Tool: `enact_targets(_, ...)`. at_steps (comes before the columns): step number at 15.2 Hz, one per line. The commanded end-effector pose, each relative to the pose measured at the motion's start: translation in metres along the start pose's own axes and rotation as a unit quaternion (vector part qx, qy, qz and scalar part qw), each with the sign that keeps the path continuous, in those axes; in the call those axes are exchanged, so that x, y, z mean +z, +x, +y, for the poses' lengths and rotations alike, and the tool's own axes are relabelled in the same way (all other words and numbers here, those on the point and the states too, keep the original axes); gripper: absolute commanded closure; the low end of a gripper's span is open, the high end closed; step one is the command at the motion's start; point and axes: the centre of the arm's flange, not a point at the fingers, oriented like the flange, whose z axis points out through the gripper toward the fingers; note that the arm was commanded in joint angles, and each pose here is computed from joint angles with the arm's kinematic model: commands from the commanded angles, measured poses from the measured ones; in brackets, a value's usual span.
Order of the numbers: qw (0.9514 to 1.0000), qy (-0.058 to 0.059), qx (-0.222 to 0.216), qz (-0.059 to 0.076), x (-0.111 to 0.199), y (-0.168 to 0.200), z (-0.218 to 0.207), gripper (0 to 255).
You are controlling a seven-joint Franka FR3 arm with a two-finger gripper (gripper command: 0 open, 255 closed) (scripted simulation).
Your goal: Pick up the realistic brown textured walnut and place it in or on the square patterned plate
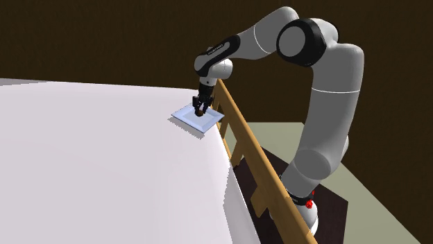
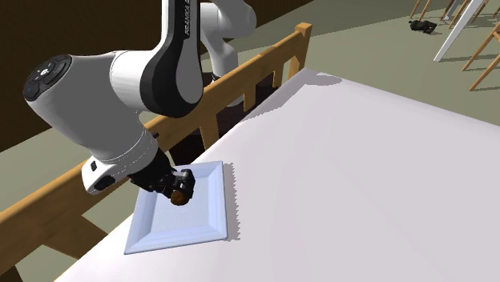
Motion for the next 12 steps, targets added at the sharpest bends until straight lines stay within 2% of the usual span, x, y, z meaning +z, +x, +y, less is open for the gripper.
enact_targets(1,1.0000,0.000,0.000,0.000,0.0010,0.0002,0.0002,255)
enact_targets(6,1.0000,0.000,0.000,0.000,0.0010,0.0002,0.0002,255)
enact_targets(7,1.0000,0.000,0.000,0.000,0.0010,0.0002,0.0002,0)
enact_targets(12,1.0000,0.000,0.000,0.000,0.0010,0.0002,0.0002,0)
